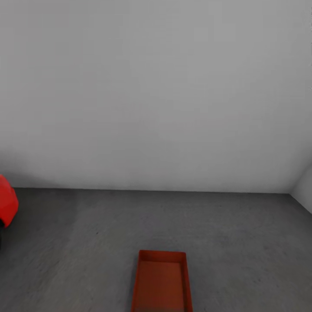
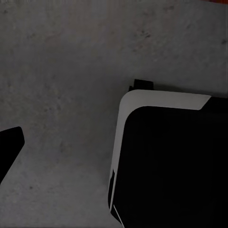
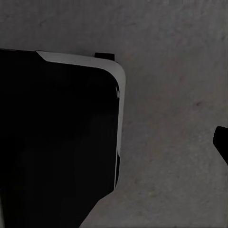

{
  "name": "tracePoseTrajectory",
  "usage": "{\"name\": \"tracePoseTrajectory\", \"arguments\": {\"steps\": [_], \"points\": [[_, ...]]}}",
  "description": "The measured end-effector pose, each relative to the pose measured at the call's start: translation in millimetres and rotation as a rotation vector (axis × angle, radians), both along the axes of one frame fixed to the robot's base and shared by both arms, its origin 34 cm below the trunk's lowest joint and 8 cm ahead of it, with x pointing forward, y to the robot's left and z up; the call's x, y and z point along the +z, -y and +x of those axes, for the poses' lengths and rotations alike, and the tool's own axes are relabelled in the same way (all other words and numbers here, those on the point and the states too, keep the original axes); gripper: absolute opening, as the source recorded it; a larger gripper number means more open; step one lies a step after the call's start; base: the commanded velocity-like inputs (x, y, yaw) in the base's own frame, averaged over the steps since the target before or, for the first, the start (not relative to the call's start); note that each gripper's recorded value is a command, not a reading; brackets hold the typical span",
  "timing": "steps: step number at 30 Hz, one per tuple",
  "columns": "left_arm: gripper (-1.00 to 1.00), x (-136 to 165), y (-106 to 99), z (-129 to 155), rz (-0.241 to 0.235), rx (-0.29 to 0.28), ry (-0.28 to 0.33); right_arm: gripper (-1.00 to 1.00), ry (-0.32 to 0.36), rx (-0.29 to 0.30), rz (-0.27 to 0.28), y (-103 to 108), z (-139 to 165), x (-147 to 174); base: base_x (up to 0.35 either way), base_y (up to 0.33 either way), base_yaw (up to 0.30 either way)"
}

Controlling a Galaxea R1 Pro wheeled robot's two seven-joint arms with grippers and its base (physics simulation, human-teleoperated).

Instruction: Move the two storage containers from the living room to the garage. In the garage, place one container on the floor and stack the other container on top of it (either order is fine).

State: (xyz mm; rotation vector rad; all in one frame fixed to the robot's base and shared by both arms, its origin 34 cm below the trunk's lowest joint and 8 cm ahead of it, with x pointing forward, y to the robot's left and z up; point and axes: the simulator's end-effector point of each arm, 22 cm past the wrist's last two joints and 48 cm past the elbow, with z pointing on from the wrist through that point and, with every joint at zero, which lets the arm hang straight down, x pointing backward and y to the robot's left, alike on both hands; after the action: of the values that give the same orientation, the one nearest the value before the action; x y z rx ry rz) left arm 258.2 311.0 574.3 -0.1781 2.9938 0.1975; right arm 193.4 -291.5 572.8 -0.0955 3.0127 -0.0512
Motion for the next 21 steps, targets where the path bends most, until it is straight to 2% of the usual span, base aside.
{"name": "tracePoseTrajectory", "arguments": {"steps": [21], "points": [[1.0,5,0,13,0.0,0.0,0.034,1.0,0.034,0.002,0.002,0,13,2,0.0,0.0,0.0]]}}
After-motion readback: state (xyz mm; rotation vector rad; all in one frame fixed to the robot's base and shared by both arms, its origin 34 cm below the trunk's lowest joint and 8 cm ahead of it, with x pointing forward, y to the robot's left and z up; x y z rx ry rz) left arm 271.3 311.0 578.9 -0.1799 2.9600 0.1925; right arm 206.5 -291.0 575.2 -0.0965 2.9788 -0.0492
